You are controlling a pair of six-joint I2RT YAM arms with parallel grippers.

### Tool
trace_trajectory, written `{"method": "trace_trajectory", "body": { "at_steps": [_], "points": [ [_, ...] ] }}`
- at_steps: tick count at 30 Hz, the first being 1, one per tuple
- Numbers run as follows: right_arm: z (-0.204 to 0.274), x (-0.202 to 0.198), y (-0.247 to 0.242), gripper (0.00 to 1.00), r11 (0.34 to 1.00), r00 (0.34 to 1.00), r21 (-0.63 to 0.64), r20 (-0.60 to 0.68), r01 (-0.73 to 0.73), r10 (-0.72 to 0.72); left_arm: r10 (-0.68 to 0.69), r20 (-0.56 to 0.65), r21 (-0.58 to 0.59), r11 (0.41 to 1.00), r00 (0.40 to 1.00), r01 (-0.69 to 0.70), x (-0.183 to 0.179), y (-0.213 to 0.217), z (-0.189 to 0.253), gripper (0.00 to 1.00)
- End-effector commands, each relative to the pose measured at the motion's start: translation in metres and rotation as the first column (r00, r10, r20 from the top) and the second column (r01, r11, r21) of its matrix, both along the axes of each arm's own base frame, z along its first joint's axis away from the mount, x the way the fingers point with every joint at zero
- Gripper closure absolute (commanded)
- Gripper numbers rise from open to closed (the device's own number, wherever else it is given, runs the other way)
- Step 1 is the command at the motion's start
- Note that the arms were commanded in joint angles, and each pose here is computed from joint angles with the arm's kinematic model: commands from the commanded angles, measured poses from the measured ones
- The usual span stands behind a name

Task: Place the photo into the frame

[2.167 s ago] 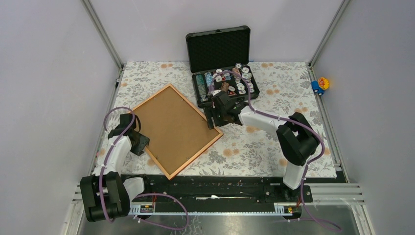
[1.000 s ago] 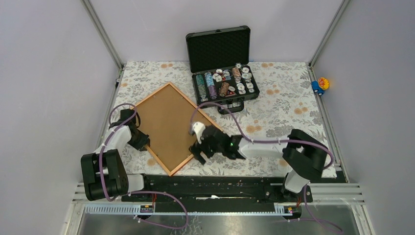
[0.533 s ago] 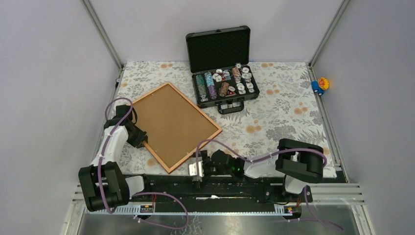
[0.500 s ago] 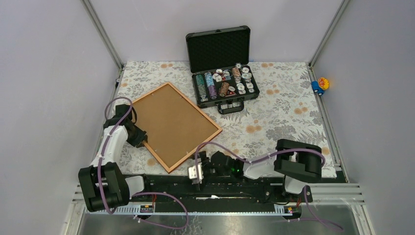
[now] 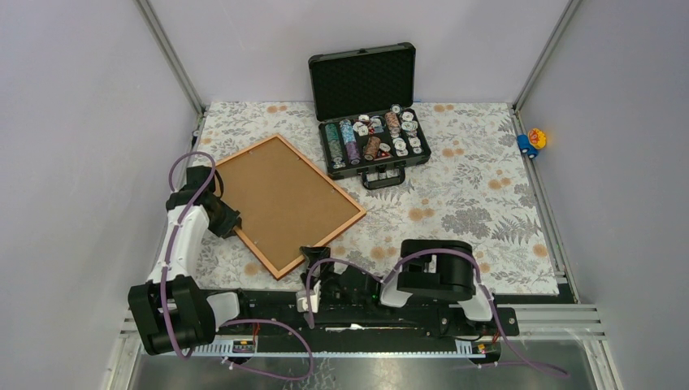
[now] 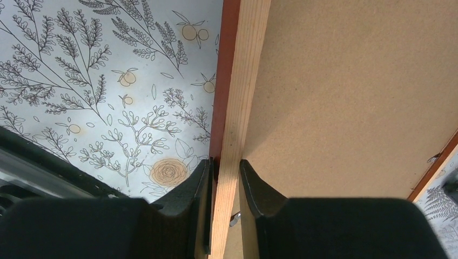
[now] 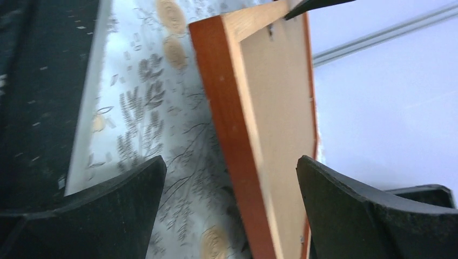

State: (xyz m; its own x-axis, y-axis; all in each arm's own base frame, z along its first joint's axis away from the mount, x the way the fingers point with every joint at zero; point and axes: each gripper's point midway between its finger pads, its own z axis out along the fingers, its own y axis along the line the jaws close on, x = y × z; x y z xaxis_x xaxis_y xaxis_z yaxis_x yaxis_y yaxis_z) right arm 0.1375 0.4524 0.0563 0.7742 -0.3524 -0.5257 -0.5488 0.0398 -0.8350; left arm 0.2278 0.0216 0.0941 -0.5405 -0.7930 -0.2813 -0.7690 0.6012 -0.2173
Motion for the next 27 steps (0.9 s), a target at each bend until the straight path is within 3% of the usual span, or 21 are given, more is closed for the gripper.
{"method": "trace_trajectory", "body": {
  "at_steps": [1, 9, 19, 27],
  "points": [
    [0.053, 0.017, 0.013, 0.02, 0.975, 0.988, 0.202, 0.103, 0.09, -0.112, 0.008, 0.128, 0.01, 1.0, 0.992, -0.009, 0.024, 0.003, 0.032, 1.0],
    [0.047, 0.017, 0.033, 0.15, 0.978, 0.989, 0.191, 0.105, 0.084, -0.106, 0.004, 0.14, 0.004, 1.0, 0.99, -0.004, 0.025, 0.002, 0.038, 1.0],
    [0.052, 0.019, 0.041, 0.42, 0.968, 0.984, 0.21, 0.081, 0.137, -0.157, 0.011, 0.147, 0.003, 1.0, 0.989, -0.012, 0.025, 0.002, 0.043, 1.0],
    [0.057, 0.016, 0.047, 0.53, 0.953, 0.975, 0.242, 0.079, 0.184, -0.208, 0.013, 0.168, 0.004, 1.0, 0.986, -0.013, 0.027, 0.002, 0.052, 1.0]
  ]
}}
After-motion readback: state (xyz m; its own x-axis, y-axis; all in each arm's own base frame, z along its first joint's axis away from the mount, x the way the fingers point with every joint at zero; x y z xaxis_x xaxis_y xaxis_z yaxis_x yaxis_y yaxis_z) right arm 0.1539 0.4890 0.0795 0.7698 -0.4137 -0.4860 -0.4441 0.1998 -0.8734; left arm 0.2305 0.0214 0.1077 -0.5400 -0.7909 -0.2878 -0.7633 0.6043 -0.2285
